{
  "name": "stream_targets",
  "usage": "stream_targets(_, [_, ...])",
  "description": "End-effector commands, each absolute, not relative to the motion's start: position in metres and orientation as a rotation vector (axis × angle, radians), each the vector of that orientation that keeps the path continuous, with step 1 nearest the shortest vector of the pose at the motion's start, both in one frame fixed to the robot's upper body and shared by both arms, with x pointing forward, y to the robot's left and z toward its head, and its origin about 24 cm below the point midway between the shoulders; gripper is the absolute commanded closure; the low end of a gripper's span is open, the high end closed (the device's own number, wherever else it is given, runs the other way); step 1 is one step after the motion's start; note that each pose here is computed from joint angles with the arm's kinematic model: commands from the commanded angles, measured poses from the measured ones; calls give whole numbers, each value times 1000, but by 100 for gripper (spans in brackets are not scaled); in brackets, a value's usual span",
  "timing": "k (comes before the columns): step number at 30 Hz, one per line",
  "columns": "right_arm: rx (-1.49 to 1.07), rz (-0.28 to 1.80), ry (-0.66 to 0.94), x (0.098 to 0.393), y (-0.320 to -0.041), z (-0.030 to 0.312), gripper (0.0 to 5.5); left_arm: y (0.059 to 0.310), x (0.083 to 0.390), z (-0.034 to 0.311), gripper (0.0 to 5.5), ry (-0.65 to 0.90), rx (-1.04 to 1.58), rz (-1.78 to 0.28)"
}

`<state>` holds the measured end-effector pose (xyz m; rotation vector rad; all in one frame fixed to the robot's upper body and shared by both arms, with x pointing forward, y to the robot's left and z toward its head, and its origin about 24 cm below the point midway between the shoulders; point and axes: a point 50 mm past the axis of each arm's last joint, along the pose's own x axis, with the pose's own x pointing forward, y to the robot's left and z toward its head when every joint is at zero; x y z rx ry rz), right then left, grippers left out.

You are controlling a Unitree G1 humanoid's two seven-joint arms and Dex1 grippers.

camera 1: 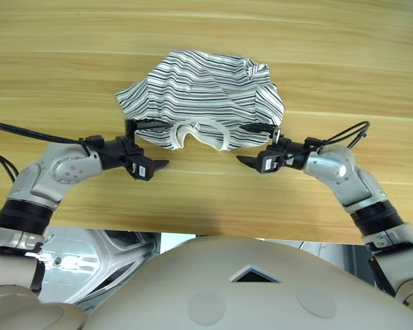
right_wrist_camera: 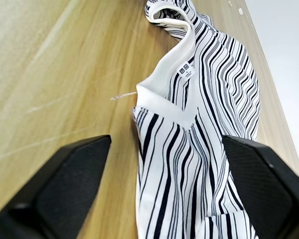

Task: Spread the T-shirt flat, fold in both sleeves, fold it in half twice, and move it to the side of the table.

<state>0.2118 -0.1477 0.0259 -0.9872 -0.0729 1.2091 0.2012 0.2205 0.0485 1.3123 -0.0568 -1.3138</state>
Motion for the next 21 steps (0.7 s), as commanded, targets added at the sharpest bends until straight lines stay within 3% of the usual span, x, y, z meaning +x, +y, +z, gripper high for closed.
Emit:
stream_targets(1, [-1040,1218,63,209,-162,11,136,236,185,25,10,168,1374,-1413])
stream_targets(5, [-1043,1213,56,210,-162,12,136,233,189,24,10,166,1375,-1398])
stream_targets(7, [-1043,1211,54,210,-162,12,133,230,189,18,38,168,1364,-1413])
stream_targets(21, [-1033,1205,34,210,-156,17,133,230,198,-2,288,200,1389,-1394])
